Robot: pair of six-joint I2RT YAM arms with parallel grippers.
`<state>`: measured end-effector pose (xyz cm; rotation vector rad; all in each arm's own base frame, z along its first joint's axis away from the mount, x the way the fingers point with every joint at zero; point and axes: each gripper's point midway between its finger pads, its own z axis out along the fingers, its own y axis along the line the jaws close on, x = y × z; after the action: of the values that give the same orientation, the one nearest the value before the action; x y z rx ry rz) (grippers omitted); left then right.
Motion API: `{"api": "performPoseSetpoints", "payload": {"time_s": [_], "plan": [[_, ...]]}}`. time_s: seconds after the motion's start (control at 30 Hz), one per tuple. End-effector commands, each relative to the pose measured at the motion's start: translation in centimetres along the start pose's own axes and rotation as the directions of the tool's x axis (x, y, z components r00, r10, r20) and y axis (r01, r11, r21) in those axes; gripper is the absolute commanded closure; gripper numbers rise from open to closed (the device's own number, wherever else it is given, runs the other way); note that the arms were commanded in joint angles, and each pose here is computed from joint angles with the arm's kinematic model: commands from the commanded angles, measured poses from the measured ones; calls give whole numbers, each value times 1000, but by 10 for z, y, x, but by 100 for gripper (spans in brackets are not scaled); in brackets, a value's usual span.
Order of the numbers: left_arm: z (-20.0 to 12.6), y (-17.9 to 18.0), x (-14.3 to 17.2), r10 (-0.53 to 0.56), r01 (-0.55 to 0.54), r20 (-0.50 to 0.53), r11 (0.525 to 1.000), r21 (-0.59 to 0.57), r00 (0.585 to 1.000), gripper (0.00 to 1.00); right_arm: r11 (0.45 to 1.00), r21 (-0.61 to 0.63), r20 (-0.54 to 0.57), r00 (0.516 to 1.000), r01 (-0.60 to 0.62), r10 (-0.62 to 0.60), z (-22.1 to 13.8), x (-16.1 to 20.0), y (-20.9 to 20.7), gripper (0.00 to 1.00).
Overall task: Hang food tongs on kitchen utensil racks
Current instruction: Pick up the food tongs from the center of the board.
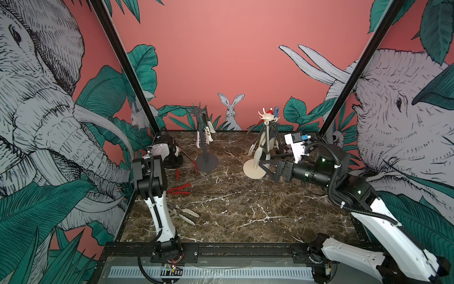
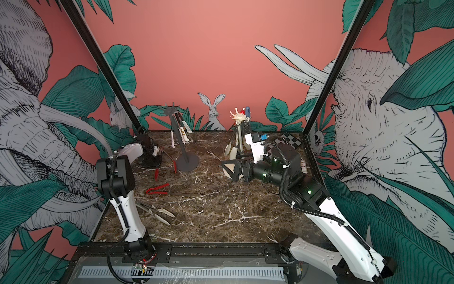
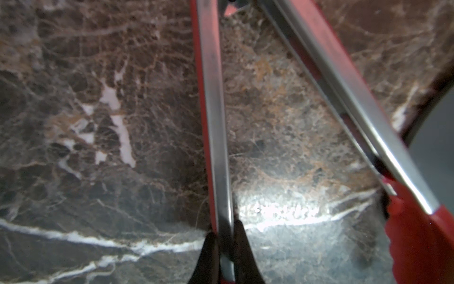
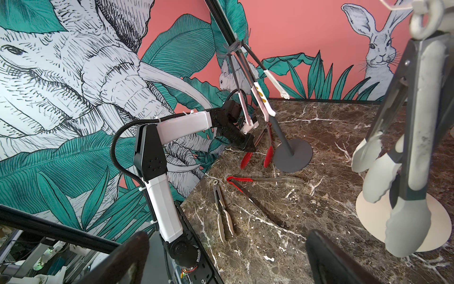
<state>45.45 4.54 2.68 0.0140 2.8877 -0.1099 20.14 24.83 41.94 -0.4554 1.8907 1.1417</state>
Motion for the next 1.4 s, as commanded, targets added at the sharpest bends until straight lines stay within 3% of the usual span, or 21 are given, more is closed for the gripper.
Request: {"api": "performPoseSetpoints", "payload": {"time_s": [0.0, 0.37, 0.63, 0.87, 1.2, 1.37], "plan": [[-30, -10, -5, 24, -26, 73, 999, 38, 997, 100, 1000, -20, 59, 998, 8, -7, -4, -12, 7, 1], [-86, -12, -7, 86, -87, 225, 996, -4, 971, 100, 1000, -15, 65, 998, 15, -14, -3, -7, 2, 1], [-135, -12, 7, 153, -129, 361, 987, -91, 920, 100, 999, -18, 67, 997, 27, -25, -3, -6, 2, 1], [-177, -23, 21, 240, -192, 496, 970, -148, 835, 100, 998, -36, 74, 996, 45, -42, -3, -7, 5, 1], [-213, -43, 40, 300, -262, 585, 953, -151, 753, 100, 996, -59, 72, 995, 70, -65, -2, -11, 11, 1], [-241, -58, 45, 325, -305, 678, 940, -155, 659, 100, 994, -60, 74, 994, 89, -84, -5, -11, 13, 1]]}}
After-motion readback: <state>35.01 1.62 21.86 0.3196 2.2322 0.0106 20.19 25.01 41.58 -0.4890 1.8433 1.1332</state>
